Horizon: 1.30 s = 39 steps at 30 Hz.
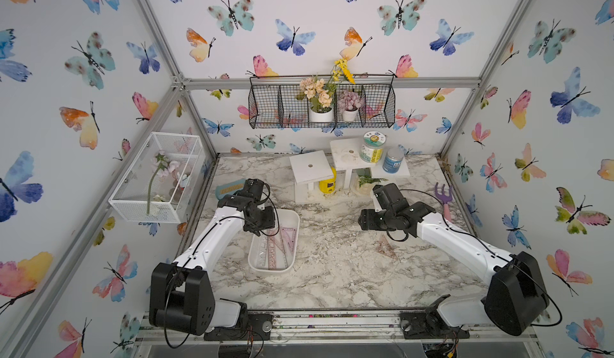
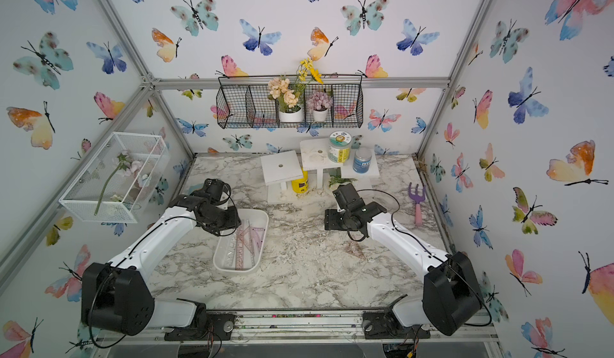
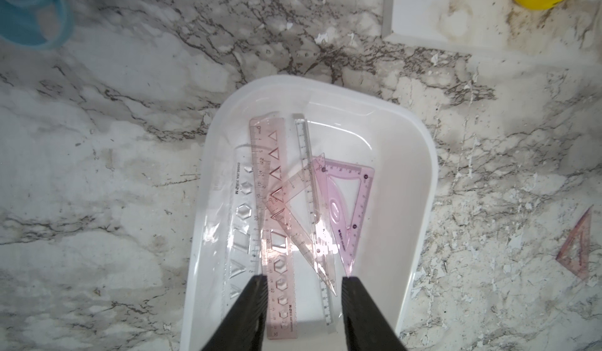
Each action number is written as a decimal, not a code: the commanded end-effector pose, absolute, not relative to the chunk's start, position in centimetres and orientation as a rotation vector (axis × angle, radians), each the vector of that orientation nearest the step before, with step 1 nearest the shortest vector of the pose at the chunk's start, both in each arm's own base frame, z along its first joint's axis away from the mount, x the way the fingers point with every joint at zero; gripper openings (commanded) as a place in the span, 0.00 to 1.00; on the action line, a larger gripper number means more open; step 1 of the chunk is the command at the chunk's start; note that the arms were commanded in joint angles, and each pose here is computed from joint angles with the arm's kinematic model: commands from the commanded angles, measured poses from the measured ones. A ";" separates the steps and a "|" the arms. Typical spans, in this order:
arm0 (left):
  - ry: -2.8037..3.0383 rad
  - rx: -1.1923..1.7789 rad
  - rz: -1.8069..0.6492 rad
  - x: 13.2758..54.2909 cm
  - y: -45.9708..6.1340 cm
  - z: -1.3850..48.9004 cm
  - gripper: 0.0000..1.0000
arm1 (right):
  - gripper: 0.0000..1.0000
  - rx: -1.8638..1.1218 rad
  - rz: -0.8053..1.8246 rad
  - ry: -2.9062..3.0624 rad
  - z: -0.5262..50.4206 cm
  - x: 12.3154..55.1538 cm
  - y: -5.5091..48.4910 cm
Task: Put the scattered rulers into the storage box
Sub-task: Place the ruler in the storage box, then move the ruler to the center of the board.
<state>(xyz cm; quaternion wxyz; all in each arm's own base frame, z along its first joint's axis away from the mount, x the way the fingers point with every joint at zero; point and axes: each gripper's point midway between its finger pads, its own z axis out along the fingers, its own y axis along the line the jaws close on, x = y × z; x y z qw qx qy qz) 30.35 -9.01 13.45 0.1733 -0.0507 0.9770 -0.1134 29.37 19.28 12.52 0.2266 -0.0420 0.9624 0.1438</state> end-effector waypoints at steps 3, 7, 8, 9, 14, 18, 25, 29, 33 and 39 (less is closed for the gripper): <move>2.692 -0.130 -0.466 30.3 -10.5 17.3 0.43 | 0.74 -0.037 0.299 2.717 10.0 28.7 16.6; 2.654 -0.103 -0.585 29.9 -12.5 18.8 0.43 | 0.74 -0.006 0.269 2.769 7.9 27.8 15.8; 2.644 -0.098 -0.619 29.7 -13.2 19.1 0.43 | 0.74 -0.002 0.266 2.777 7.5 27.7 15.7; 2.632 -0.090 -0.663 29.4 -14.0 19.4 0.43 | 0.74 0.005 0.260 2.791 7.0 27.4 15.6; 2.587 -0.049 -0.851 28.1 -18.4 19.4 0.42 | 0.74 0.024 0.239 2.849 5.0 26.0 15.0; 2.582 -0.021 -0.935 27.1 -21.2 18.7 0.41 | 0.74 0.035 0.256 2.881 4.0 25.0 14.9; 2.603 0.010 -0.985 26.7 -23.0 17.6 0.40 | 0.73 0.029 0.297 2.909 3.0 24.1 15.1; 2.615 0.021 -0.993 26.5 -23.4 17.1 0.40 | 0.72 0.023 0.315 2.911 2.6 24.3 15.5; 2.628 0.019 -0.998 26.2 -23.5 16.5 0.40 | 0.72 0.019 0.327 2.908 2.5 24.8 15.9; 2.633 0.013 -1.006 25.9 -23.5 16.0 0.40 | 0.72 0.008 0.323 2.913 2.2 25.2 16.2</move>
